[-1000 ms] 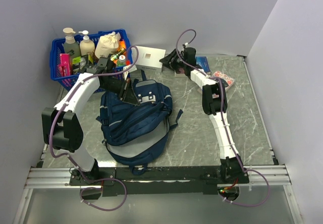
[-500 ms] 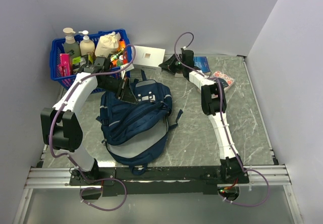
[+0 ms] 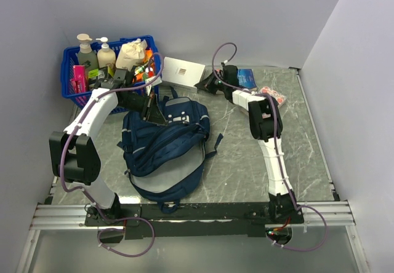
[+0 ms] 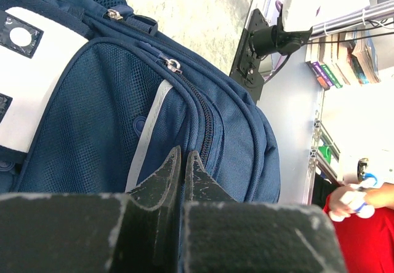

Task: Pack the student bag
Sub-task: Pick up the book from the center of the board.

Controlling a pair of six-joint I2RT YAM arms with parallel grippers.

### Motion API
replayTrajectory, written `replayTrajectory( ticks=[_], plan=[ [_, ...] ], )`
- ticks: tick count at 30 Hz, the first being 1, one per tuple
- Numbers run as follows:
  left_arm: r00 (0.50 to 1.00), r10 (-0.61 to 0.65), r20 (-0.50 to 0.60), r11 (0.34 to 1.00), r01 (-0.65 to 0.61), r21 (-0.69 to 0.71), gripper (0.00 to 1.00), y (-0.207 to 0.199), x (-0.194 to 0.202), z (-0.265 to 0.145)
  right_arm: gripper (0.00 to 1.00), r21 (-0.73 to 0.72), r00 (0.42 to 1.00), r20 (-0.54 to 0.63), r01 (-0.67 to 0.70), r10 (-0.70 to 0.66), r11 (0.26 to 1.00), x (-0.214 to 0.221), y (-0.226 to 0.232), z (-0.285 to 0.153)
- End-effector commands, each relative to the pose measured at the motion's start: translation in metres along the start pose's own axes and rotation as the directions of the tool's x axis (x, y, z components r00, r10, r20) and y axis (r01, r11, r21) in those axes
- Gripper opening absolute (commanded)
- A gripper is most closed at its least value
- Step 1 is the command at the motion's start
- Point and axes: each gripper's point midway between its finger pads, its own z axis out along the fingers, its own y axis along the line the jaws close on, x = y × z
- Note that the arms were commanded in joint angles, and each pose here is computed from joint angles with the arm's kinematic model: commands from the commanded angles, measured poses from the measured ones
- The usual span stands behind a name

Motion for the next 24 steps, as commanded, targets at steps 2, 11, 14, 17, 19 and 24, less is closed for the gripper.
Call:
replayTrajectory(
  ticks=[2,11,14,17,19,24],
  plan=[
    [0.990,0.137,0.031,0.983,-0.132,-0.129,0.01,0.042,-0.015,-0.010,0.00,-0.177,0.964,0.136,0.252,-0.230,0.952,-0.030,0.136,-0.071],
    [0.986,0.164,0.017,0.975,-0.159,-0.153,0.01,0.046,-0.009,-0.002,0.00,-0.160,0.900,0.278,0.387,-0.334,0.908,-0.027,0.197,-0.178],
    [0.987,0.156,0.020,0.976,-0.152,-0.154,0.01,0.049,-0.006,0.000,0.00,-0.136,0.883,0.311,0.408,-0.352,0.903,-0.015,0.206,-0.215],
    [0.987,0.159,0.033,0.974,-0.152,-0.168,0.01,0.053,-0.008,0.002,0.00,-0.082,0.865,0.339,0.418,-0.369,0.905,-0.006,0.210,-0.255],
    [0.983,0.178,0.051,0.969,-0.166,-0.185,0.01,0.057,-0.016,0.001,0.00,-0.050,0.846,0.363,0.435,-0.390,0.899,0.002,0.215,-0.284],
    [0.974,0.188,0.126,0.964,-0.159,-0.214,0.01,0.061,-0.049,-0.001,0.00,0.149,0.866,0.321,0.355,-0.384,0.923,0.032,0.174,-0.342]
  ],
)
